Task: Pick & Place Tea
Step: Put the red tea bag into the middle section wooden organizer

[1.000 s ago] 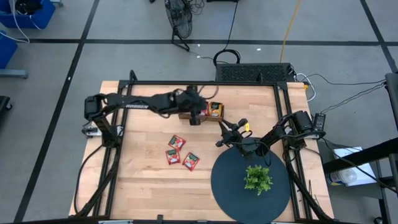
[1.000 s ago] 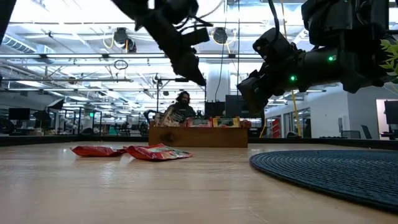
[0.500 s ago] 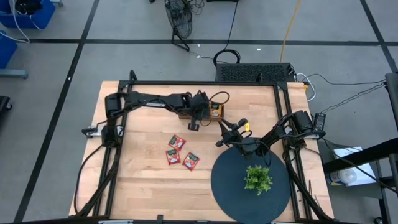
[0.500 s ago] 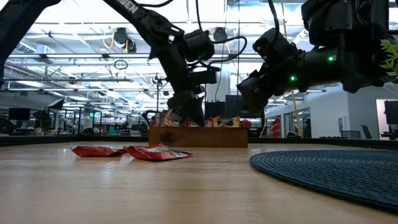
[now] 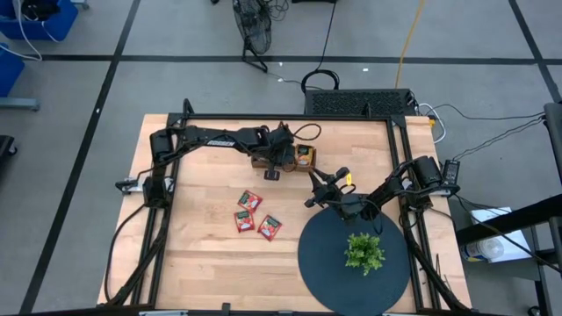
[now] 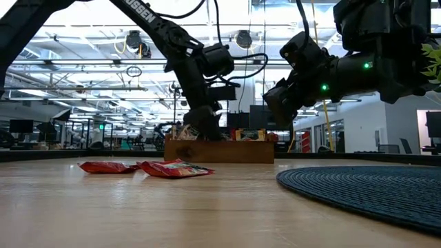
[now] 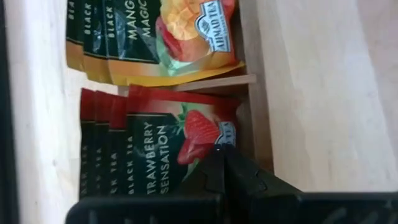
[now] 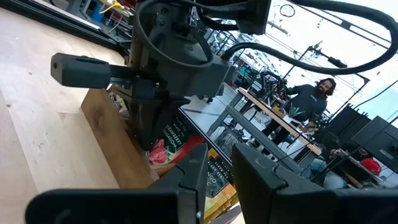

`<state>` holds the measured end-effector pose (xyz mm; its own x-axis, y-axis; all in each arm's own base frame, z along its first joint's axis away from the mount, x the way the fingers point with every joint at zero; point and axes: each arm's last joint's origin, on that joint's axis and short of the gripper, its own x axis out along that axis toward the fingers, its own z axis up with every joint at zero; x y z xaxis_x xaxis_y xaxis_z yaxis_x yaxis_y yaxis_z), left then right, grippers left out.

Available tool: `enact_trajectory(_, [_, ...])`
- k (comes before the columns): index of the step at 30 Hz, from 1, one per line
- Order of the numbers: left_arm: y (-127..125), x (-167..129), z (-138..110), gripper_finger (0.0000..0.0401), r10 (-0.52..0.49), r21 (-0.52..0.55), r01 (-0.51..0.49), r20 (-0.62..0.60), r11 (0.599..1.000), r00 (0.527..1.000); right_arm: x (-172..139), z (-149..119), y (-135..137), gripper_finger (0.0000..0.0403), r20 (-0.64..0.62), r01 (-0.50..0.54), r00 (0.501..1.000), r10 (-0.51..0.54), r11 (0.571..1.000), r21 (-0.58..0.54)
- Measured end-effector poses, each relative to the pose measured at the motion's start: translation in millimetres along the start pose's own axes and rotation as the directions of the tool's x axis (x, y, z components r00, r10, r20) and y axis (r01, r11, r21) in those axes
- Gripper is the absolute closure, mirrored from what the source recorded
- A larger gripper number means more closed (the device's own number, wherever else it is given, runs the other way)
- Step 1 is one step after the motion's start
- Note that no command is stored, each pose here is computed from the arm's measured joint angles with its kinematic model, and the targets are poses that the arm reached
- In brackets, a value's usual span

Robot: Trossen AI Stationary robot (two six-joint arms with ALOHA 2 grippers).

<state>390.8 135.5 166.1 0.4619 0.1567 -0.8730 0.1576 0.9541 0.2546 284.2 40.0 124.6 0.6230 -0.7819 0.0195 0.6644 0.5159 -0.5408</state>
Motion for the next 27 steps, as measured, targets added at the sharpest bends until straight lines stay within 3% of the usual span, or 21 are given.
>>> enact_trajectory(6, [1.6, 1.2, -2.9, 0.0400, -0.061, -0.052, 0.062, 0.020, 0.997, 0.998, 0.1, -0.1, 0.0, 0.0342, 0.000, 0.000, 1.000, 0.000, 1.000, 0.001])
enact_trajectory(14, [2.8, 24.2, -13.0, 0.0400, -0.064, -0.089, 0.060, -0.041, 0.994, 0.997, 0.0, -0.4, 0.1, 0.0342, 0.000, -0.004, 1.000, 0.004, 1.000, 0.003])
enact_trajectory(21, [-3.5, 30.3, -6.9, 0.0397, 0.053, -0.086, -0.059, -0.077, 0.995, 0.996, 0.0, -0.5, 0.2, 0.0342, 0.000, -0.004, 1.000, 0.004, 1.000, 0.002])
enact_trajectory(27, [-19.6, 30.1, 0.8, 0.0396, 0.192, 0.027, -0.190, -0.161, 0.981, 0.968, 0.0, -0.8, 0.4, 0.0342, -0.002, -0.005, 1.000, 0.005, 1.000, 0.001])
